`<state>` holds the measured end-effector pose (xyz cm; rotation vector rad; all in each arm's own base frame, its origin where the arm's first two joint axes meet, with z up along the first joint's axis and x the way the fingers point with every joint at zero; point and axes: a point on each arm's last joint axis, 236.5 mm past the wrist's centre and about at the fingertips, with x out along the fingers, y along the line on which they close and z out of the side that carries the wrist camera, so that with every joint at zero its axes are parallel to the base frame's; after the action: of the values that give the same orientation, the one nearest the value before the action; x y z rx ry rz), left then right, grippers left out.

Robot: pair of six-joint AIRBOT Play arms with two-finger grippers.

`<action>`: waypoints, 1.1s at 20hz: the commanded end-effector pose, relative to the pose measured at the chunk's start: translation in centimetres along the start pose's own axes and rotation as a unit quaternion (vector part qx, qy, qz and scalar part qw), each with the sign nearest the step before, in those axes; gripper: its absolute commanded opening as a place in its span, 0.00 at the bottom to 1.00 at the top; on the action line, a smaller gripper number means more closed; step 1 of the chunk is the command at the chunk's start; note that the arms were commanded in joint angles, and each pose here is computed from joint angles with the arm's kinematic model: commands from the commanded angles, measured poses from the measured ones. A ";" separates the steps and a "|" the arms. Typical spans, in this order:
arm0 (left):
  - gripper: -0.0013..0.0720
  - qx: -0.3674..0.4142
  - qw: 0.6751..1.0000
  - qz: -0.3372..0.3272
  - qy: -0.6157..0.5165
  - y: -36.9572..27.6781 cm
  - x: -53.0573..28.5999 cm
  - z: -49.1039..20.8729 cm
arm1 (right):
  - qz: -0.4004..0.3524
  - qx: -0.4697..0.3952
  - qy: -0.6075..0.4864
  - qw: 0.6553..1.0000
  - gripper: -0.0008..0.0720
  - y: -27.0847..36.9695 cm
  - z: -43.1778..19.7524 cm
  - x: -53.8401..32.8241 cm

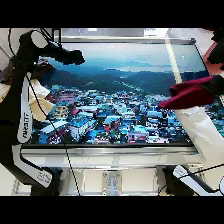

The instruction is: Fold the shirts.

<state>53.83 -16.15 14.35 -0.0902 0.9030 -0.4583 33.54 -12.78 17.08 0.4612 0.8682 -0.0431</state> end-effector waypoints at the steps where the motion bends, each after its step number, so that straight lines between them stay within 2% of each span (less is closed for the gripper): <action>1: 0.62 0.000 1.000 -0.001 0.000 -0.1 0.0 0.0 | -0.123 0.078 0.033 0.989 0.04 -8.2 -4.9 -6.3; 4: 0.62 -0.001 1.000 -0.005 0.005 -0.3 0.0 -0.2 | -0.244 0.148 0.122 0.951 0.04 -15.6 -11.8 -7.5; 7: 0.62 -0.001 1.000 -0.006 0.016 -0.3 0.0 -0.7 | -0.308 0.182 0.194 0.914 0.05 -19.8 -18.2 -7.0; 9: 0.62 -0.001 1.000 -0.007 0.018 -0.4 0.0 -0.9 | -0.329 0.188 0.201 0.903 0.05 -21.8 -20.4 -6.0; 12: 0.62 -0.005 1.000 -0.017 0.018 -0.9 0.0 -0.8 | -0.355 0.215 0.153 0.897 0.08 -23.9 -20.5 -4.5; 13: 0.62 -0.005 1.000 -0.019 0.017 -0.9 0.0 -0.8 | -0.352 0.217 0.142 0.899 0.30 -24.0 -20.2 -4.2; 14: 0.62 -0.005 1.000 -0.019 0.017 -0.9 0.0 -0.8 | -0.346 0.220 0.132 0.903 0.60 -23.8 -19.7 -3.9; 15: 0.62 -0.006 1.000 -0.019 0.017 -0.9 0.0 -0.8 | -0.336 0.224 0.118 0.907 0.67 -23.4 -18.8 -3.8; 18: 0.62 -0.010 1.000 -0.019 0.018 -1.0 0.0 -0.8 | -0.249 0.220 -0.020 0.943 0.67 -19.5 -10.5 -3.4; 20: 0.62 -0.014 1.000 -0.018 0.012 -0.9 0.0 -0.6 | -0.076 0.186 -0.179 0.963 0.67 -11.1 -1.0 -3.8; 22: 0.62 -0.026 0.999 -0.019 -0.006 -0.9 0.0 0.3 | 0.112 0.080 -0.267 0.954 0.66 -0.2 4.8 -4.7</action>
<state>53.15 -16.90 14.31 -0.1275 0.9291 -0.4818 25.61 -22.91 10.60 0.6543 0.7334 -0.4772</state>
